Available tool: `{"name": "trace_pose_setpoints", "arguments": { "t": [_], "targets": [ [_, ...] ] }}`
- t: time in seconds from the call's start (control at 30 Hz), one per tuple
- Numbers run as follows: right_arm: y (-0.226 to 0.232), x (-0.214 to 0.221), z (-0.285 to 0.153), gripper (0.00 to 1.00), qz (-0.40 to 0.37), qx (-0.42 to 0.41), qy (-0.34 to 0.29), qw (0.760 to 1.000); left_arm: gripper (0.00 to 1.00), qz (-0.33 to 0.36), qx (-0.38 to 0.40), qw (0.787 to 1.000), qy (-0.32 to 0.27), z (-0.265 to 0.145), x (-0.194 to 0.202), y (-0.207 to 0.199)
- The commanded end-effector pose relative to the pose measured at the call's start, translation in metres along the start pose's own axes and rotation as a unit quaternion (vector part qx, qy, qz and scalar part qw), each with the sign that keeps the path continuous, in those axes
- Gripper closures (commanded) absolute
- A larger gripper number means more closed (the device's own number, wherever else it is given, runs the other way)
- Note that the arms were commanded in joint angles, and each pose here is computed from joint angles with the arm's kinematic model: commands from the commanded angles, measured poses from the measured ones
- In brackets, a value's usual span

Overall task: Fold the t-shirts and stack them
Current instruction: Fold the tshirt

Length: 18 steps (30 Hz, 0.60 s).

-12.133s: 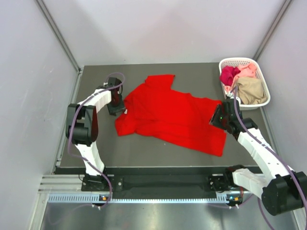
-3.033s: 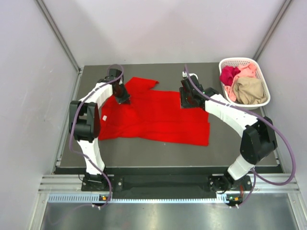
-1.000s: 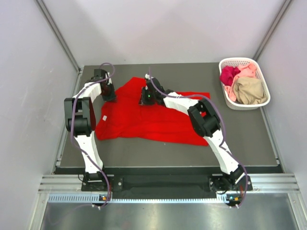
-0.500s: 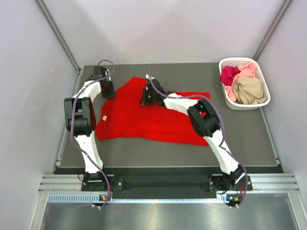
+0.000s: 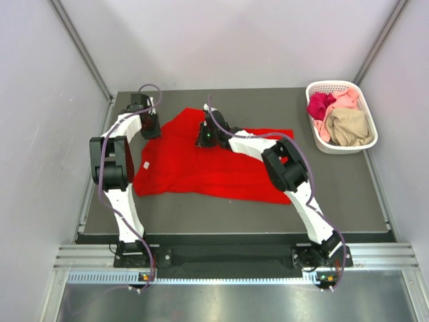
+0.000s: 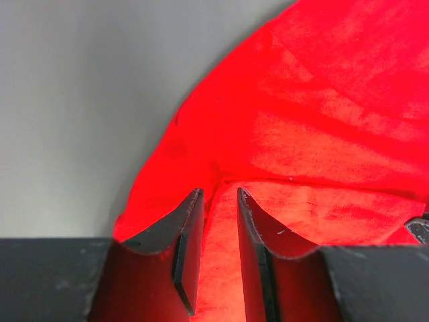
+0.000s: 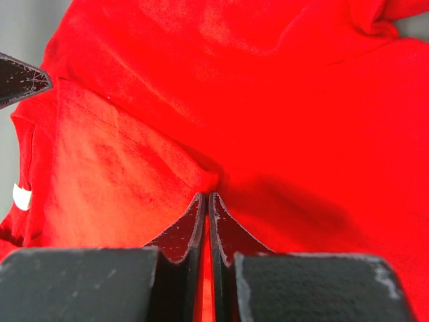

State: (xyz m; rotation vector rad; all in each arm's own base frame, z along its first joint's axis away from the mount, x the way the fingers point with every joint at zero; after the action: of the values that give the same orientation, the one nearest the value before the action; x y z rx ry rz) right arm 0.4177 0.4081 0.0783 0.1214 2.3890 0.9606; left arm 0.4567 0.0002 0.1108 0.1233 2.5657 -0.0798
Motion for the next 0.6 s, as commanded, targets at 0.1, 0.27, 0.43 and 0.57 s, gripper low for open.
{"name": "trace_pose_setpoints", "arguments": {
  "t": [0.1,0.27,0.43,0.57],
  "targets": [
    [0.038,-0.011,-0.017,1.0,-0.018,-0.048,-0.028,0.998,0.69,0.021,0.02,0.999,-0.012,0.009,-0.004,-0.002],
    [0.037,-0.009,-0.016,1.0,-0.015,-0.047,-0.026,0.998,0.7,0.022,0.014,1.0,-0.011,0.013,-0.004,0.0],
    [0.038,-0.01,-0.017,1.0,-0.016,-0.049,-0.027,0.998,0.71,0.022,0.022,0.999,-0.006,0.017,-0.002,-0.002],
    [0.038,-0.012,-0.019,1.0,-0.019,-0.048,-0.029,0.998,0.92,0.019,0.027,0.999,-0.008,0.017,-0.003,-0.004]
  ]
}}
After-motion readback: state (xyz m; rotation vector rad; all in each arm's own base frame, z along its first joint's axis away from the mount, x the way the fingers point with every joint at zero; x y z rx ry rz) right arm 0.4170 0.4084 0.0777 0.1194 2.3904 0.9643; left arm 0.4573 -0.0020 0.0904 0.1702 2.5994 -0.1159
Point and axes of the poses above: each gripper's point midway between its finger pads, its own z axis out along the fingers, its own y axis along the line the jaws close on, x = y × z, the point moved 7 cm from there along -z, back along the fingers, and after that the axes turned 15 degrees about z, right-handed, at the moved point
